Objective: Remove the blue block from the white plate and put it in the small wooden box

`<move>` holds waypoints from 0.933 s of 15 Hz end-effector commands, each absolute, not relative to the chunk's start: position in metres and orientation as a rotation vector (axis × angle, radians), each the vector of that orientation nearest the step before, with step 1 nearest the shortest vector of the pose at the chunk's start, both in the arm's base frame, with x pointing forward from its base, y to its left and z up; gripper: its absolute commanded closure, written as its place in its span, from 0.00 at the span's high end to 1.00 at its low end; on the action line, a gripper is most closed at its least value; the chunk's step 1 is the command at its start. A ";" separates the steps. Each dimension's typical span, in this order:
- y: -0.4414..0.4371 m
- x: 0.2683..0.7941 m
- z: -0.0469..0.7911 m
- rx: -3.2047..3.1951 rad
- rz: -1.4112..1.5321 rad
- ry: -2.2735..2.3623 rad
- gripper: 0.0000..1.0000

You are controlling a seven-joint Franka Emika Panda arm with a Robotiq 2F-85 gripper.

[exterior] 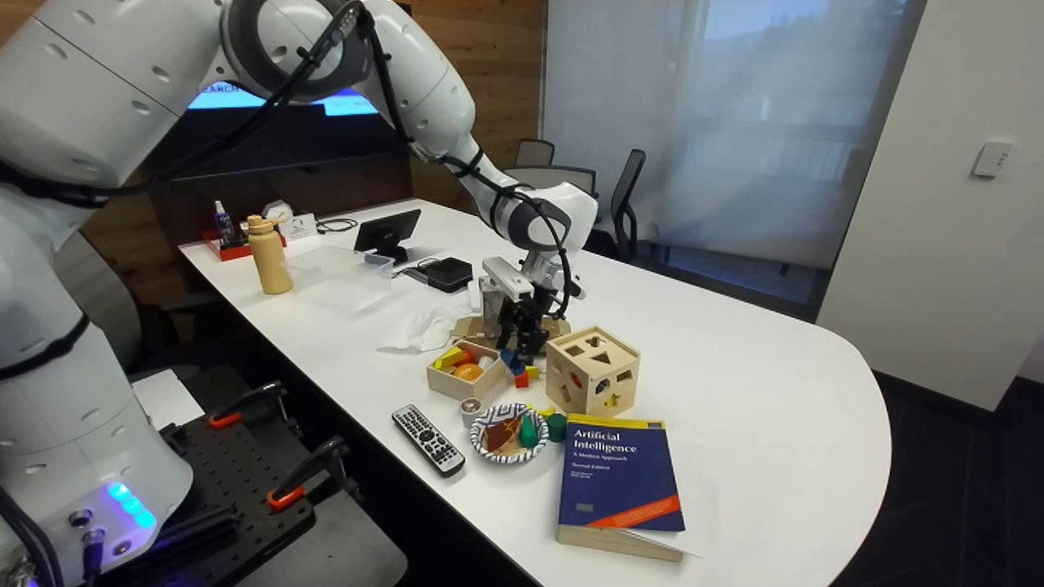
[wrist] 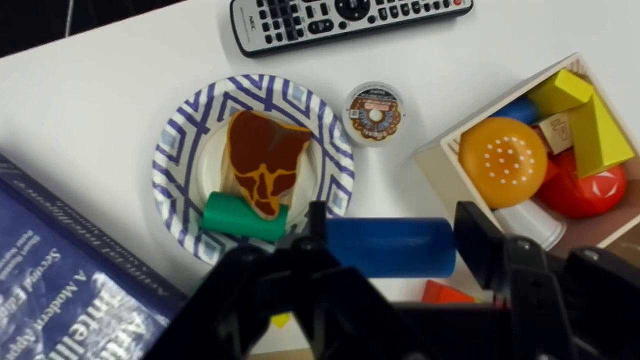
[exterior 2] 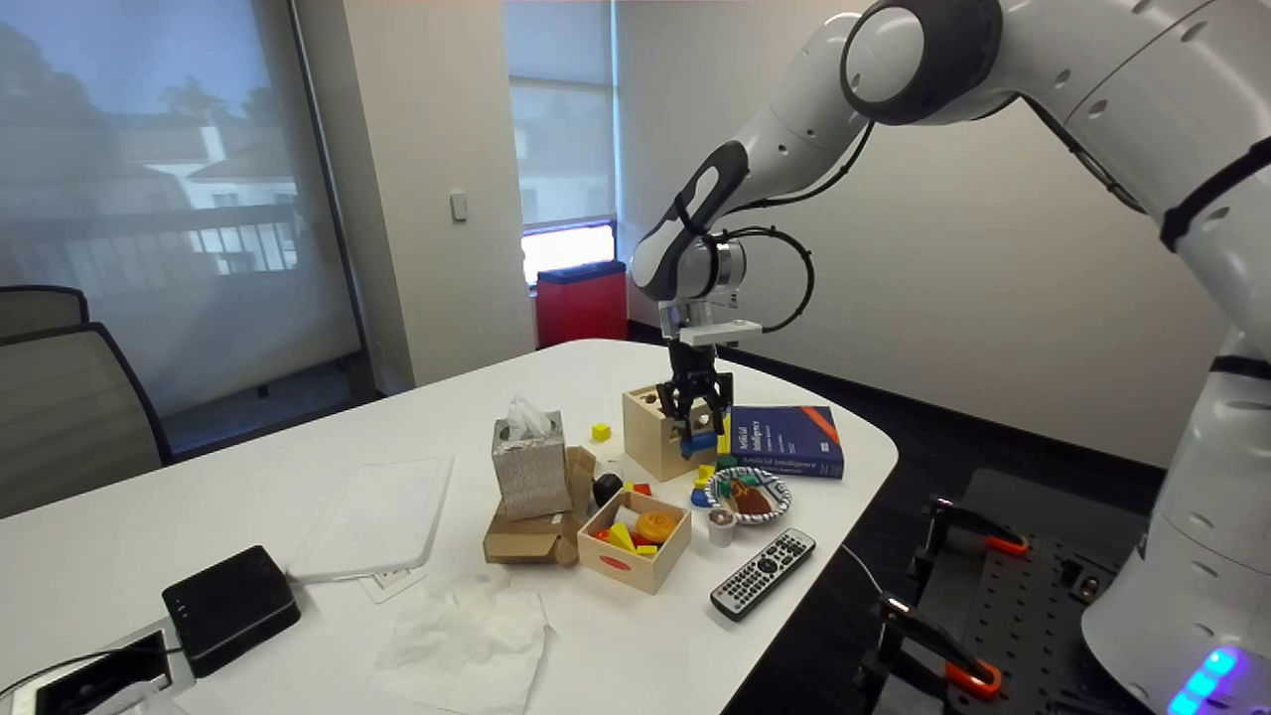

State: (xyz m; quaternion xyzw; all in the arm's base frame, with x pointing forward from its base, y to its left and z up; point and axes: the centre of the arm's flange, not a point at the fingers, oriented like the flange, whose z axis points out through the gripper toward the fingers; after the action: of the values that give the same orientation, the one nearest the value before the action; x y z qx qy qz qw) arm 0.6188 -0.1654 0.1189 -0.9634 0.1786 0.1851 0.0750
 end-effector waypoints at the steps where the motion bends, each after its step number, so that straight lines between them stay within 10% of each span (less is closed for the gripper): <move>1: -0.137 0.639 0.133 -2.905 0.625 0.376 0.40; 14: -0.045 0.688 0.089 -2.837 0.929 -0.315 0.40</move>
State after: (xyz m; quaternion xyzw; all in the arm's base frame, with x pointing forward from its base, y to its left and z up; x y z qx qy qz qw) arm 0.6632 -0.0492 0.1021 -0.9513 -0.0696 0.2922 0.0695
